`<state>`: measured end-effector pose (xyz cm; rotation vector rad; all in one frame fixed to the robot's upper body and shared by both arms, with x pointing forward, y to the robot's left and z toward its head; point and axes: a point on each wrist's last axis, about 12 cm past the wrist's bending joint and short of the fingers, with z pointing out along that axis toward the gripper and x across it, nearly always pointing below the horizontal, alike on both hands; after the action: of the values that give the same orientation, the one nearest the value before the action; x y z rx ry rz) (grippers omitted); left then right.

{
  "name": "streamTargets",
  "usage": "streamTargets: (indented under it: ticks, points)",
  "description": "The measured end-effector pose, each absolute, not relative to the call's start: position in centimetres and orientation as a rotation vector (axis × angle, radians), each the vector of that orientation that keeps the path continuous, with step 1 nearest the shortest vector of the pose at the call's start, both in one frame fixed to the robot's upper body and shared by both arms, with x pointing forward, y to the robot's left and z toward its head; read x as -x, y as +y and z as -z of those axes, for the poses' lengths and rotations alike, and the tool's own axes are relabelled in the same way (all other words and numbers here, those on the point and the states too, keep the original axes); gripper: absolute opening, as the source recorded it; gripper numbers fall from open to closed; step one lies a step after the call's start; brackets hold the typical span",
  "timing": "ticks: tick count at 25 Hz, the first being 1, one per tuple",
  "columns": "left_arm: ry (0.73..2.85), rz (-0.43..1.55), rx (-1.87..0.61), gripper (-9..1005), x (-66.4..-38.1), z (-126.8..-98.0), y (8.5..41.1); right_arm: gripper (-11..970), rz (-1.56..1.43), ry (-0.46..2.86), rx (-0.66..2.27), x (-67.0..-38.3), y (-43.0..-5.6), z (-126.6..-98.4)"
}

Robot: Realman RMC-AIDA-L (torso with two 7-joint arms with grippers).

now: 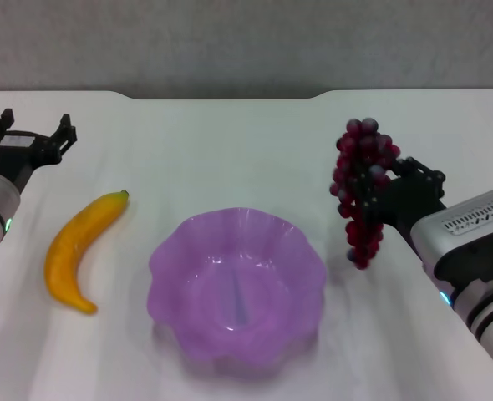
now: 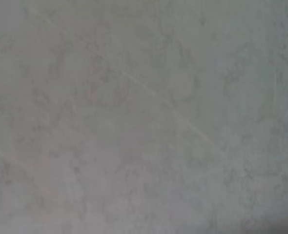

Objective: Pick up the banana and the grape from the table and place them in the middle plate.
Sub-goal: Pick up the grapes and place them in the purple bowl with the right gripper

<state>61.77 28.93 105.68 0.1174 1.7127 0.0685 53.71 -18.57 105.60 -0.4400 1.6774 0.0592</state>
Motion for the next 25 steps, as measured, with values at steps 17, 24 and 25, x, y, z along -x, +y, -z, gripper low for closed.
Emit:
streamTargets:
  ticks: [17,24,25]
  points:
    - [1.709,-0.067,-0.122,884,-61.9,-105.8,28.8,379,-0.172,1.504,0.706,-51.3,-12.1,-110.0]
    - [1.703,-0.062,-0.124,883,-62.0,-106.0,28.6,377,-0.237,1.500,0.817,-50.4,-10.0,-108.9]
    - [1.703,-0.062,-0.124,883,-62.0,-106.0,28.6,377,-0.242,1.510,0.815,-50.5,-10.1,-108.6]
